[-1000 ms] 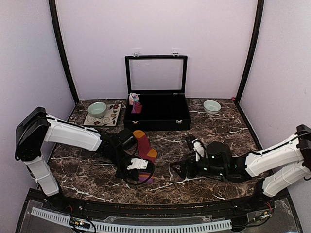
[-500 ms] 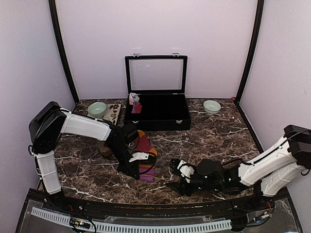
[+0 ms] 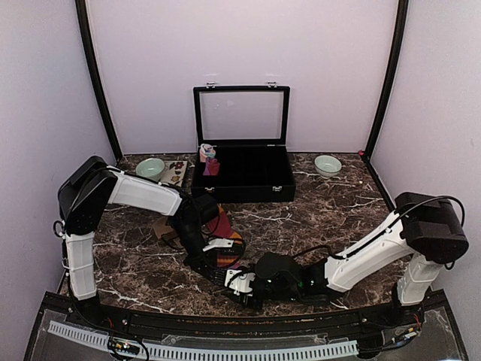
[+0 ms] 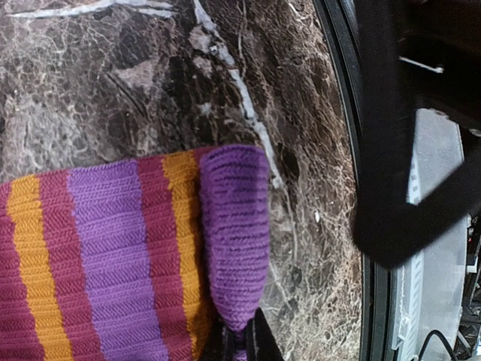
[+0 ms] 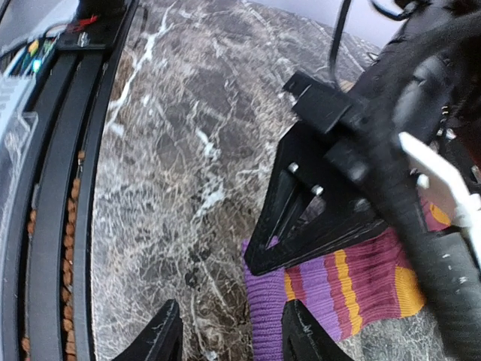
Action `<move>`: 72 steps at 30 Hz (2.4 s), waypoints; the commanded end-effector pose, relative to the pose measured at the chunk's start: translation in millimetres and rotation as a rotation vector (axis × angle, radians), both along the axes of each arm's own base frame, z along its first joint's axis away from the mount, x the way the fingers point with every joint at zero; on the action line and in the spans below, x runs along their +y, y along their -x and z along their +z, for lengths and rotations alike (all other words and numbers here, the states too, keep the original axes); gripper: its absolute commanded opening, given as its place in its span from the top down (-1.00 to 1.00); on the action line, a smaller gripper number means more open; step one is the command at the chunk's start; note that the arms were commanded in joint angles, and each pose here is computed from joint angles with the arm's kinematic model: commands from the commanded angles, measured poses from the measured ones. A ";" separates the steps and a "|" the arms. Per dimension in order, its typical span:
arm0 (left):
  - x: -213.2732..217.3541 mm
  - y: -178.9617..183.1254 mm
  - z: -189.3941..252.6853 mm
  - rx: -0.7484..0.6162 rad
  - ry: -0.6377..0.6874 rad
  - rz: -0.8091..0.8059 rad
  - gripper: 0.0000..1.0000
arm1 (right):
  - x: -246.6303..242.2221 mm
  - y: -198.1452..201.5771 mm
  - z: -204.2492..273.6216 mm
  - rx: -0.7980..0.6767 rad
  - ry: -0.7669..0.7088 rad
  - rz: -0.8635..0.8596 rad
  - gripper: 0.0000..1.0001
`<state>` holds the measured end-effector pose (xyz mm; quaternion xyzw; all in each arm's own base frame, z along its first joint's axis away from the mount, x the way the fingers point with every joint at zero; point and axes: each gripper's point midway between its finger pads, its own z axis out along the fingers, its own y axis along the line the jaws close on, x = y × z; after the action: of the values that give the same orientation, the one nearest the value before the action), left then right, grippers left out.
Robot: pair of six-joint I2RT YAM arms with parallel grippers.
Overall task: Roll the socks
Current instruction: Roll the sock at the center of the board.
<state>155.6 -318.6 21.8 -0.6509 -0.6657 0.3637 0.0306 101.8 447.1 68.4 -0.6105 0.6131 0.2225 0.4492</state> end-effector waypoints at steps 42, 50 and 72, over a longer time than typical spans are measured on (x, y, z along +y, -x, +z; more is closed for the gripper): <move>23.9 10.5 -12.0 0.036 -0.098 -0.032 0.98 | -3.2 -27.7 -41.9 0.030 0.056 0.006 0.30; 25.6 12.5 -13.5 0.040 -0.098 -0.038 1.00 | -1.4 -27.3 -51.5 0.019 0.085 0.016 0.32; 26.2 -6.7 -6.1 -0.031 -0.100 0.029 0.24 | -28.7 -22.2 -89.8 0.135 0.156 -0.029 1.00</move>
<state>149.3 -306.6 23.7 -0.6432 -0.6691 0.3675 0.0593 130.0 447.0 18.9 -0.6145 0.6267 0.2269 0.4221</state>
